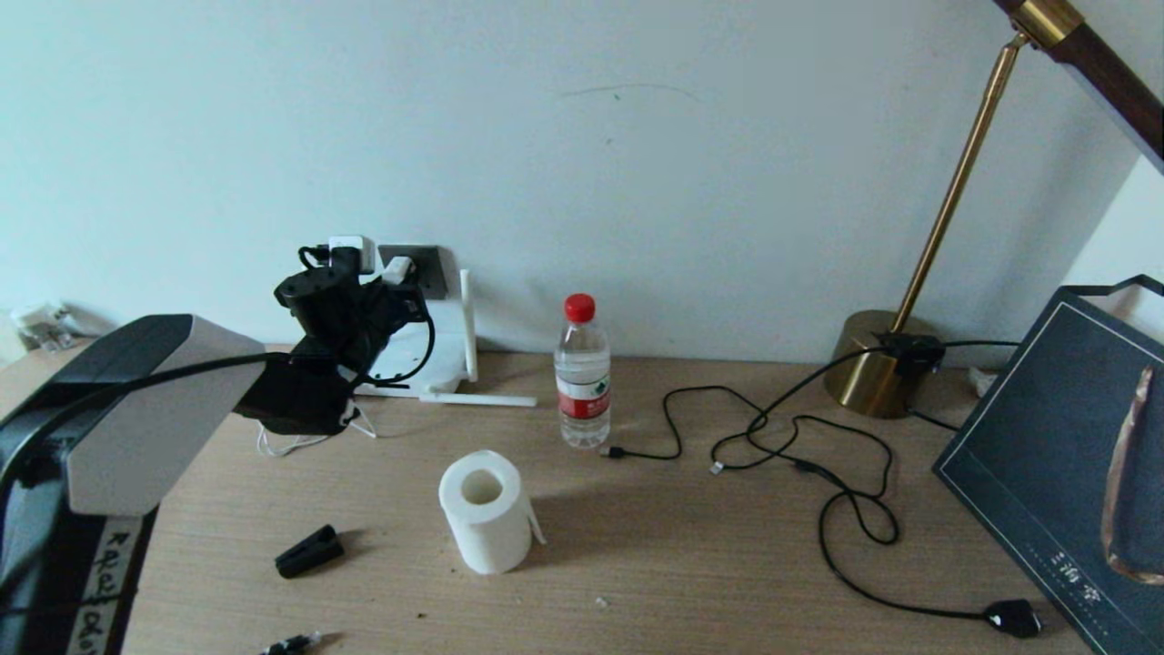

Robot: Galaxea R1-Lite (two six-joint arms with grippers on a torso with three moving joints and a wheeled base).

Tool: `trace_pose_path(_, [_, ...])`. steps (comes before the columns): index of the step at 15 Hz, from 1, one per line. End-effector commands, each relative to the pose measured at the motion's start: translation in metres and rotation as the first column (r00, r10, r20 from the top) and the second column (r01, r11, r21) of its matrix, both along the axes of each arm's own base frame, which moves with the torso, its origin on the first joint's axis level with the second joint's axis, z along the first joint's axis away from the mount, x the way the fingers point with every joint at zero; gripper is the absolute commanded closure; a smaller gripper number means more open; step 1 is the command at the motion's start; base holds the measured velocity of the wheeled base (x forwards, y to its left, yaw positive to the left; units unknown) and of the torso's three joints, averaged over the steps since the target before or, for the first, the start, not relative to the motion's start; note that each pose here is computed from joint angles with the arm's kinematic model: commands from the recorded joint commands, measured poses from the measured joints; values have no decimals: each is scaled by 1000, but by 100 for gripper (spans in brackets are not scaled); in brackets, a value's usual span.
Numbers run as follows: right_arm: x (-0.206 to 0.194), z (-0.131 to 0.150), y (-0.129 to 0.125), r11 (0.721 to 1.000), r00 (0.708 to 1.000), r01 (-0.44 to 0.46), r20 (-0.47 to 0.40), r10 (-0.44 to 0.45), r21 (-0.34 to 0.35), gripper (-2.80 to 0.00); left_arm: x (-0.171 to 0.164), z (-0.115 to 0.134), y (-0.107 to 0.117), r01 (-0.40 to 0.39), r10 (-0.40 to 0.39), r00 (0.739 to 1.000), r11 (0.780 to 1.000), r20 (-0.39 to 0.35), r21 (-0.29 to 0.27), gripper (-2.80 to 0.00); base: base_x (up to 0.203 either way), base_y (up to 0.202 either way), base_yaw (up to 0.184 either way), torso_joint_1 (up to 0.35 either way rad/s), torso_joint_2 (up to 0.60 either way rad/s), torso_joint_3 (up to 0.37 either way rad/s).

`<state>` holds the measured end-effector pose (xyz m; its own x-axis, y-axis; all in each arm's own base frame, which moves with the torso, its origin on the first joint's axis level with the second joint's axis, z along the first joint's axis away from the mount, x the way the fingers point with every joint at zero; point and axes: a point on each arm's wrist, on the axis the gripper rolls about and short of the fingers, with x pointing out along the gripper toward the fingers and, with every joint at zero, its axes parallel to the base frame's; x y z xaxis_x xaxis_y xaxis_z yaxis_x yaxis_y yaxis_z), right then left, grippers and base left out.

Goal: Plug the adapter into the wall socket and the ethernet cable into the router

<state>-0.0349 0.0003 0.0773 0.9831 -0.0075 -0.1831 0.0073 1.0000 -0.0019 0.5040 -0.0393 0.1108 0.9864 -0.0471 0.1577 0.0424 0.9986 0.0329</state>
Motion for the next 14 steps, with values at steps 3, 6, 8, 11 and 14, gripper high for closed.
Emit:
trace_pose_path(3, [0, 0, 0, 1000, 1000, 0, -2, 0, -1, 0, 3, -6, 0, -3, 3, 1000, 1000, -7, 0, 0, 0, 0, 0, 0, 0, 0])
trace_pose_path(6, [0, 0, 0, 1000, 1000, 0, -2, 0, 0, 0, 3, -5, 0, -2, 2, 1000, 1000, -2, 0, 0, 0, 0, 0, 0, 0, 0])
trace_pose_path(8, [0, 0, 0, 1000, 1000, 0, -1, 0, 0, 0, 4, -3, 0, -6, 6, 1000, 1000, 2, 5, 0, 0, 0, 0, 0, 0, 0])
trace_pose_path(11, [0, 0, 0, 1000, 1000, 0, -2, 0, 0, 0, 2, 3, 1, -17, 17, 1000, 999, -10, 36, 0, 0, 0, 0, 0, 0, 0])
trace_pose_path(14, [0, 0, 0, 1000, 1000, 0, -3, 0, -1, 0, 2, 9, 1, -14, 14, 1000, 999, 4, 35, 0, 0, 0, 0, 0, 0, 0])
